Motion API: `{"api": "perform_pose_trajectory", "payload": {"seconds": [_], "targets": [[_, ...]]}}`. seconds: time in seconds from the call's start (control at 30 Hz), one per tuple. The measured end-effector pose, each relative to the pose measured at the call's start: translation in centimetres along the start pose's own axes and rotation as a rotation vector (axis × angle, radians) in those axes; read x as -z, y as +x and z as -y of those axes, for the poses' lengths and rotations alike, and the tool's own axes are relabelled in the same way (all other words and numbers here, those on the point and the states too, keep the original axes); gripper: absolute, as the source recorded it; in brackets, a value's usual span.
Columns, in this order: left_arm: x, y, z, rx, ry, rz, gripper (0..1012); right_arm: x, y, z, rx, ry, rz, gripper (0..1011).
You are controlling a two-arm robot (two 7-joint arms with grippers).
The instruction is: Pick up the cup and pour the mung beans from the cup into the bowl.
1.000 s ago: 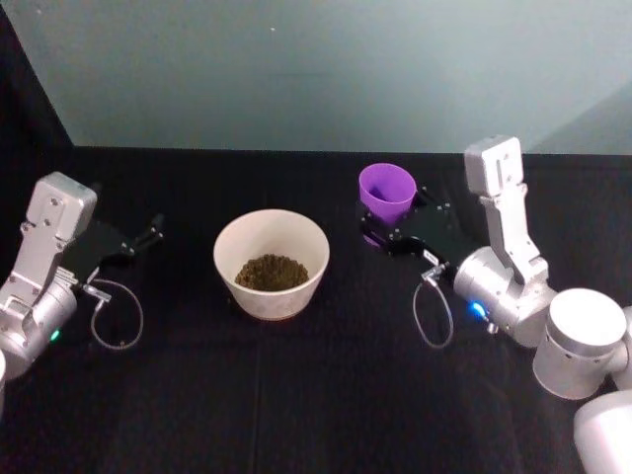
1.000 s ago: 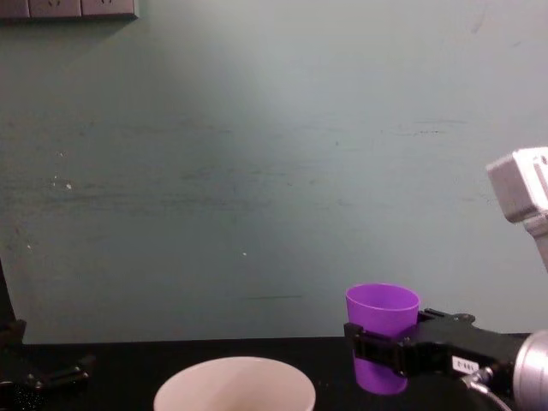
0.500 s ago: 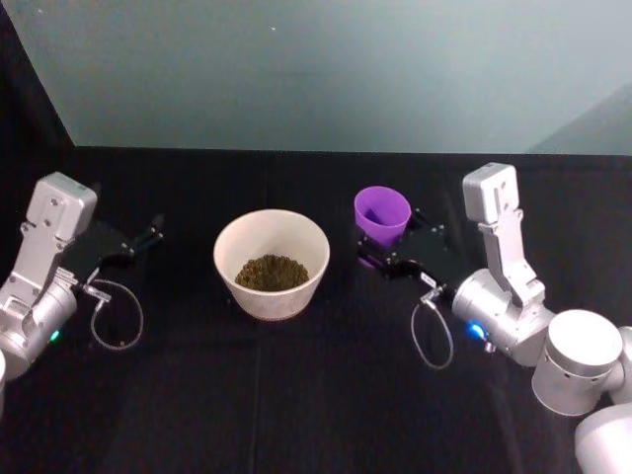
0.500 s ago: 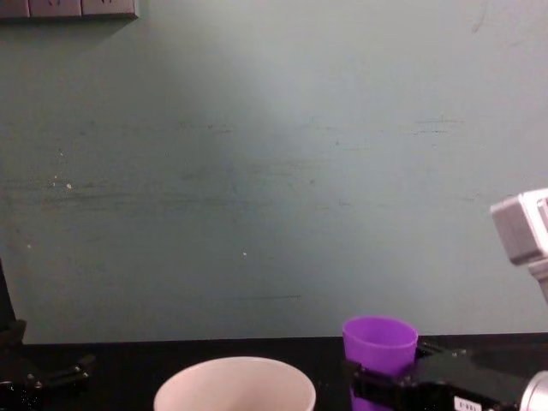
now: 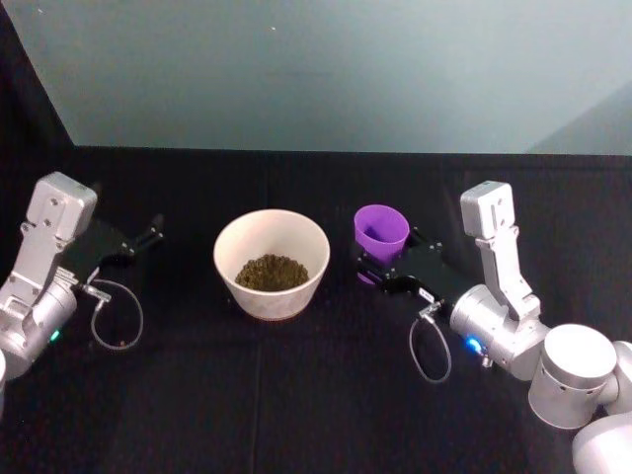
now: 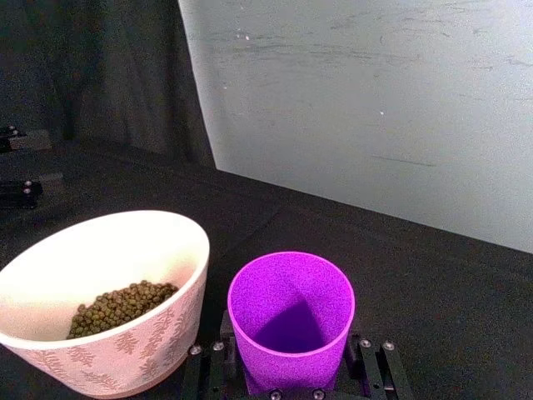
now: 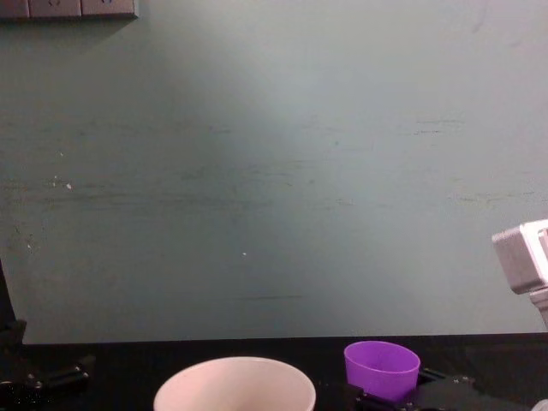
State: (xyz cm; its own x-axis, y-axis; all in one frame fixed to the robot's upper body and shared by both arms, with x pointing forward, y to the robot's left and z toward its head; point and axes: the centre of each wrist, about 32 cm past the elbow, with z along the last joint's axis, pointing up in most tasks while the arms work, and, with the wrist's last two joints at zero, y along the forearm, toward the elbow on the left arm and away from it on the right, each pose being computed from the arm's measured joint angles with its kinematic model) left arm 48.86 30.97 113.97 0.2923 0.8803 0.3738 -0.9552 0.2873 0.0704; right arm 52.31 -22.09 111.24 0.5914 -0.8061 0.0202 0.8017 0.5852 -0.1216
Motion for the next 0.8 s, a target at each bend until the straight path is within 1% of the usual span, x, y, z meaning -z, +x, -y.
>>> {"api": "perform_pose_trajectory", "payload": {"seconds": [0.13, 0.17, 0.2, 0.3, 0.33, 0.43, 0.47, 0.53, 0.6, 0.67, 0.8], "targets": [[0.0, 0.0, 0.0, 0.0, 0.0, 0.0, 1000, 0.1, 0.0, 0.0, -0.001, -0.001, -0.005, 724], [0.0, 0.0, 0.0, 0.0, 0.0, 0.0, 1000, 0.2, -0.1, 0.0, -0.001, -0.002, -0.005, 746], [0.0, 0.0, 0.0, 0.0, 0.0, 0.0, 1000, 0.2, -0.1, 0.0, -0.001, -0.002, -0.005, 746], [0.0, 0.0, 0.0, 0.0, 0.0, 0.0, 1000, 0.2, -0.1, -0.1, 0.0, -0.002, -0.004, 807], [0.0, 0.0, 0.0, 0.0, 0.0, 0.0, 1000, 0.2, -0.2, -0.1, 0.001, -0.003, -0.003, 855], [0.0, 0.0, 0.0, 0.0, 0.0, 0.0, 1000, 0.2, -0.2, -0.1, 0.005, 0.001, -0.005, 926], [0.0, 0.0, 0.0, 0.0, 0.0, 0.0, 1000, 0.1, -0.3, -0.1, 0.006, 0.005, -0.006, 969], [0.0, 0.0, 0.0, 0.0, 0.0, 0.0, 1000, -0.1, -0.4, 0.1, 0.01, 0.012, -0.007, 997], [0.0, 0.0, 0.0, 0.0, 0.0, 0.0, 1000, -0.3, -0.5, 0.2, 0.013, 0.023, -0.005, 1002], [0.0, 0.0, 0.0, 0.0, 0.0, 0.0, 1000, -0.9, -0.7, 0.5, 0.019, 0.046, 0.002, 1003], [0.0, 0.0, 0.0, 0.0, 0.0, 0.0, 1000, -1.6, -0.9, 0.8, 0.024, 0.067, 0.012, 1003]]}}
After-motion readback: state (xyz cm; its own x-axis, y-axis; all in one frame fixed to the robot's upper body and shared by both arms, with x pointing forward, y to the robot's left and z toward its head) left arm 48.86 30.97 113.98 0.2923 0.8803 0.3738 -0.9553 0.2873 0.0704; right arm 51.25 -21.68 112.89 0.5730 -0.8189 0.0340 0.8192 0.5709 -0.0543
